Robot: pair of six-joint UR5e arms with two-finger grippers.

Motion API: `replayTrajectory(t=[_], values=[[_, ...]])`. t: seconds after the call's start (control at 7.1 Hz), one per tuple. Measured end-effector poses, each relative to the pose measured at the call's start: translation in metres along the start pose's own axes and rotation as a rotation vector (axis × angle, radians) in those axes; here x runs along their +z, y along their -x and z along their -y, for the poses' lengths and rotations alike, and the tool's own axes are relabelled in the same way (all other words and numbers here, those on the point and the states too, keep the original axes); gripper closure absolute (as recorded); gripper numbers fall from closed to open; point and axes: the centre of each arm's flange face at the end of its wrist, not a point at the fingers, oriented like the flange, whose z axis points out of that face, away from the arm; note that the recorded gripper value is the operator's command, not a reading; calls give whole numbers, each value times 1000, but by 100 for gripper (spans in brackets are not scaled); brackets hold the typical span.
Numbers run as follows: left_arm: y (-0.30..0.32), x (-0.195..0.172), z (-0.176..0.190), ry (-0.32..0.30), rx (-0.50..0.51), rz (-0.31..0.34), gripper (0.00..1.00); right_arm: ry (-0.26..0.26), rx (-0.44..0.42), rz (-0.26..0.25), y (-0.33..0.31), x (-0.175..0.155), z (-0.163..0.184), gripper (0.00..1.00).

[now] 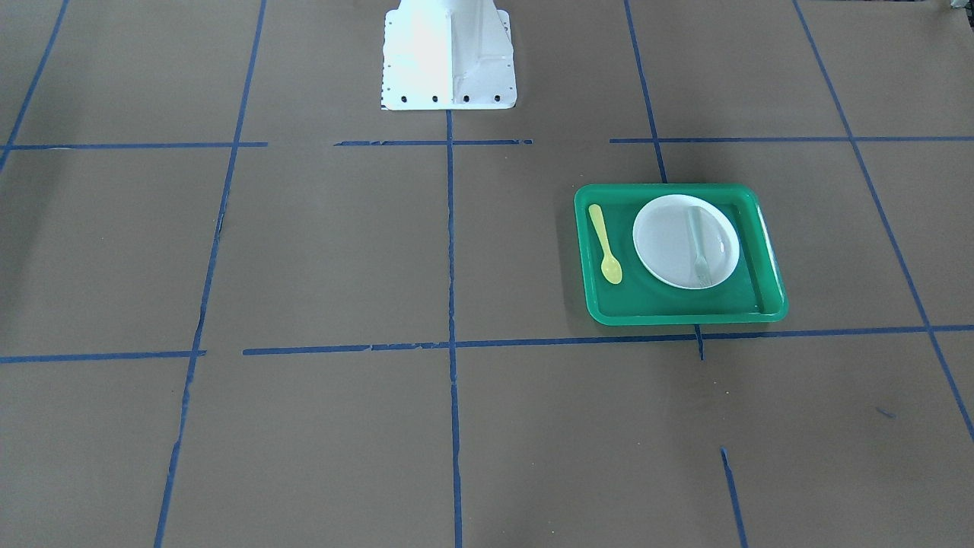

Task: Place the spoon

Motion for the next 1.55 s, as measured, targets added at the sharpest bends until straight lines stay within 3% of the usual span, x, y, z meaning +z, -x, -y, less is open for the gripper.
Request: replayTrajectory(t=[0.14, 0.28, 0.85, 1.55], values=[[3, 1, -2, 2, -2, 0, 14, 0, 0, 0, 0, 0, 0, 0], [5, 2, -5, 5, -3, 0, 0, 0, 0, 0, 0, 0, 0, 0], [8, 13, -47, -3, -2, 2, 0, 0, 0, -1, 0, 0, 0, 0], [8, 14, -48, -8, 11, -2, 0, 0, 0, 0, 0, 0, 0, 0]])
